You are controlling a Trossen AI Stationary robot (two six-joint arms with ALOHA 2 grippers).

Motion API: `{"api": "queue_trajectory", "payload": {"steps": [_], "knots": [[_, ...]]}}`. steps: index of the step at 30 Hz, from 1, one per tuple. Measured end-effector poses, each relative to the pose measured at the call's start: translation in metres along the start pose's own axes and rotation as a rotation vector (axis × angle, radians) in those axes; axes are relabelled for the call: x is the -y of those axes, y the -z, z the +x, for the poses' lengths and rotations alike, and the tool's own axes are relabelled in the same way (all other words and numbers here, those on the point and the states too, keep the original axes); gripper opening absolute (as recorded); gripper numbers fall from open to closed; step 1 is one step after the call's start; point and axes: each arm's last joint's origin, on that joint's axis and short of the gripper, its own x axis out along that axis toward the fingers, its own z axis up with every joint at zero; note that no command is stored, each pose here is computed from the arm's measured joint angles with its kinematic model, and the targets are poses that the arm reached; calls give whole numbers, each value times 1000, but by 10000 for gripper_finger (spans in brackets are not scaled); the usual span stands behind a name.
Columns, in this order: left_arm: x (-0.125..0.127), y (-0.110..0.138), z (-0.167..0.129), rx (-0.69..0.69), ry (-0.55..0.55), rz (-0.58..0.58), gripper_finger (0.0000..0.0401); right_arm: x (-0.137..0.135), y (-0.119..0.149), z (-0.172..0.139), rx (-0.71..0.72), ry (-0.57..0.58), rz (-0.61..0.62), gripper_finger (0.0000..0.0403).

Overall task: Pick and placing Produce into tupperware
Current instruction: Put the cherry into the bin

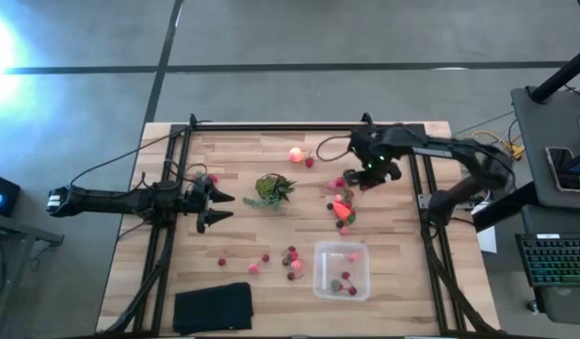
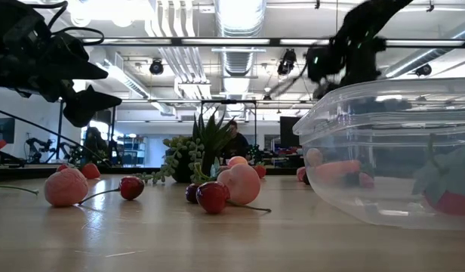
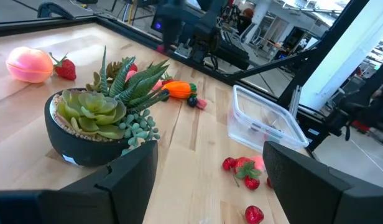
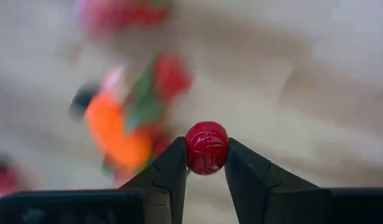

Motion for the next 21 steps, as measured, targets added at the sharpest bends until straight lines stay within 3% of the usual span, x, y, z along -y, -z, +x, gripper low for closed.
{"api": "queue_trajectory", "payload": {"steps": [5, 10, 16, 21], "knots": [[0, 0, 0, 0, 0, 0, 277, -24, 62, -23, -29, -161, -187, 98], [0, 0, 0, 1, 0, 0, 277, -49, 121, -29, -6, -283, -283, 100], [0, 0, 0, 0, 0, 0, 277, -65, 174, -7, 81, -228, -369, 101], [0, 0, 0, 0, 0, 0, 277, -76, 196, 18, 76, -185, -336, 130]]}}
